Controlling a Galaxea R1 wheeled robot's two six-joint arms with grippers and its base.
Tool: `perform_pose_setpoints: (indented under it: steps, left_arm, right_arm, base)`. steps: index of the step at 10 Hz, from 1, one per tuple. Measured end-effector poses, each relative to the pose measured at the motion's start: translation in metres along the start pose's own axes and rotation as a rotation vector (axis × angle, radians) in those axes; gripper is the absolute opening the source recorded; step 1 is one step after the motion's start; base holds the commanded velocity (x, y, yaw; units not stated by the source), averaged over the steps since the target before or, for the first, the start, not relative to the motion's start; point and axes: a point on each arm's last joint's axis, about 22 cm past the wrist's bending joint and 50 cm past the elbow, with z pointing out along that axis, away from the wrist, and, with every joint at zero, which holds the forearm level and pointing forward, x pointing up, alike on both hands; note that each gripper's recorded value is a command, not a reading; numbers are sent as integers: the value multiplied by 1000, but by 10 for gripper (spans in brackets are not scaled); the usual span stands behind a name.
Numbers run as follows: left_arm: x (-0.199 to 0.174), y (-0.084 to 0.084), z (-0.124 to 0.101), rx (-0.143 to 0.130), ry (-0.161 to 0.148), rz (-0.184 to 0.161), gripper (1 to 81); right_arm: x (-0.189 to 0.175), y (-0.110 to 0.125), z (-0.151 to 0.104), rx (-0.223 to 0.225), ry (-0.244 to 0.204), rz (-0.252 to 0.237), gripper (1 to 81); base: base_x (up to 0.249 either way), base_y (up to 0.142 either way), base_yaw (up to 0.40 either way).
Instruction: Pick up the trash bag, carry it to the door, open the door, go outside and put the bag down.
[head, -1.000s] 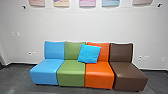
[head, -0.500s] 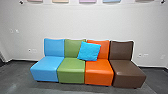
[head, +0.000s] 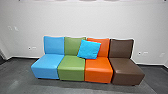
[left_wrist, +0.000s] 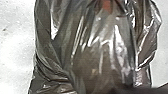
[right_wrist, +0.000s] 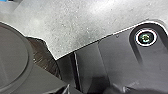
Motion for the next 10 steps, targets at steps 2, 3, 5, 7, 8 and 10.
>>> perform_pose_setpoints:
  steps: [2,3,5,7,8,10]
  left_arm:
    - [-16,12,1,11,-8,1,10]
    - [-23,16,1,19,-10,-1,10]
    - [-37,22,-3,37,-15,-2,10]
    - [-49,22,-7,69,-15,1,10]
    - [-52,19,-10,89,-13,2,10]
    - [-60,26,-13,106,-9,4,10]
  right_arm:
    - [-25,-2,0,-20,-12,4,811]
    - [-34,-2,-1,-34,-15,6,811]
    - [-48,-15,1,-33,-15,4,811]
    - [-64,-20,-2,-45,-18,-7,811]
    - [-70,-17,-5,-59,-17,-14,811]
    - [-80,-21,-10,-70,-13,-26,811]
  base:
    - [0,0,0]
    - [0,0,0]
    - [0,0,0]
    - [0,0,0]
    - [0,0,0]
    - [0,0,0]
